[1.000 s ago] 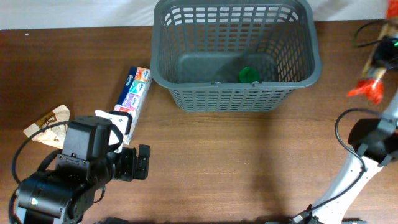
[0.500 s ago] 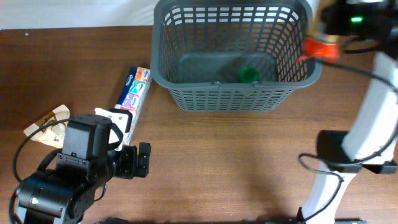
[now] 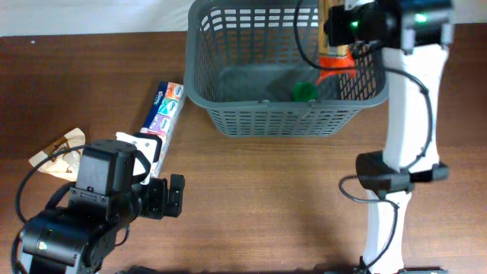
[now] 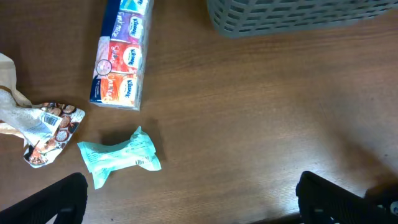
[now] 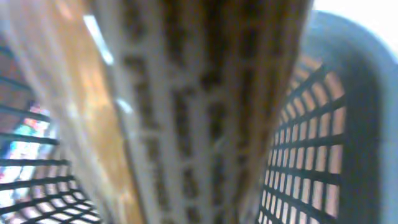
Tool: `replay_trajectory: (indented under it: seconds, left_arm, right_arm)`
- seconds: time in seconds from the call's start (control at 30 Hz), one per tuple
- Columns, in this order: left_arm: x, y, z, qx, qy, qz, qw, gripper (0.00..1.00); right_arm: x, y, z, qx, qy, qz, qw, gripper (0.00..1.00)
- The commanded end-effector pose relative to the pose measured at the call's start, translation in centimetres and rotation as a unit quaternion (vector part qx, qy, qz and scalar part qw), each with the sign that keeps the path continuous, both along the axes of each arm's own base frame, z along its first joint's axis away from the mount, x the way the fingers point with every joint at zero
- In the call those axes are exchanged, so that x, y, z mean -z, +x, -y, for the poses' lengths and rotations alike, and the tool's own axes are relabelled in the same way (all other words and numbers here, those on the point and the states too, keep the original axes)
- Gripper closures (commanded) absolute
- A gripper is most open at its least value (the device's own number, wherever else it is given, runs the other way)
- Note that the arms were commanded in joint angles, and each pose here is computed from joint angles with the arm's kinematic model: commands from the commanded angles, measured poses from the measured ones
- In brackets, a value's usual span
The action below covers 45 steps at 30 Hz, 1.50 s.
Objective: Pack container
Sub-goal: 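Release the spaghetti packet into the basket and withdraw the right arm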
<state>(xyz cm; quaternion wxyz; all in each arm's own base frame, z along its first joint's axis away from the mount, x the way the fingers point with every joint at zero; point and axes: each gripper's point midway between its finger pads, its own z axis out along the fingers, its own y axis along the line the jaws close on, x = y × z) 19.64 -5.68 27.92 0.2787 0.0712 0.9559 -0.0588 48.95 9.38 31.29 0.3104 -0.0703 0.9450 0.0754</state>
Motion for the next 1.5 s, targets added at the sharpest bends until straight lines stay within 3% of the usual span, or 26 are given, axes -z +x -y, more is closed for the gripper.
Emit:
replay_trajectory:
  seconds: [0.0,0.37,0.53,0.67,0.73,0.77,0.9,1.03,1.27,1.4,1.47]
  left_arm:
    - [-0.5,0.1,0.0,0.002,0.003,0.008,1.0,0.0]
    - [-0.5,0.1,0.0,0.002,0.003,0.008,1.0,0.0]
    - [-0.5,0.1,0.0,0.002,0.003,0.008,1.0,0.01]
    - [-0.5,0.1,0.0,0.002,0.003,0.008,1.0,0.0]
    - [-0.5,0.1,0.0,0.002,0.003,0.009,1.0,0.0]
    - [-0.5,0.1,0.0,0.002,0.003,0.009,1.0,0.0]
    - [-0.5,0.1,0.0,0.002,0.003,0.009,1.0,0.0]
    - [-0.5,0.1,0.0,0.002,0.003,0.009,1.0,0.0]
    - [-0.6,0.2,0.0,0.002,0.003,0.011,1.0,0.0]
    - [-0.6,0.2,0.0,0.002,0.002,0.011,1.0,0.0]
    - [-0.6,0.2,0.0,0.002,0.002,0.011,1.0,0.0]
  right_arm:
    - [2.0,1.0,0.1,0.001,-0.012,-0.017,1.0,0.96]
    - [6.4,1.7,0.2,0.003,-0.026,-0.071,0.997,0.94]
    - [6.8,1.5,0.2,0.003,-0.027,-0.079,0.997,0.82]
    - [6.9,1.2,0.3,0.003,-0.028,-0.086,0.996,0.66]
    - [7.0,1.1,0.3,0.003,-0.028,-0.087,0.996,0.49]
    - [6.9,1.1,0.3,0.003,-0.028,-0.088,0.996,0.45]
    - [6.5,0.9,0.3,0.003,-0.028,-0.084,0.996,0.41]
    - [4.4,0.7,0.4,0.004,-0.023,-0.058,0.998,0.34]
    - [-3.6,-0.7,0.6,0.006,-0.006,0.051,0.999,0.15]
    - [-8.3,-2.5,0.9,0.007,0.004,0.112,0.994,0.11]
    - [-10.7,-3.7,1.5,0.012,0.008,0.142,0.99,0.0]
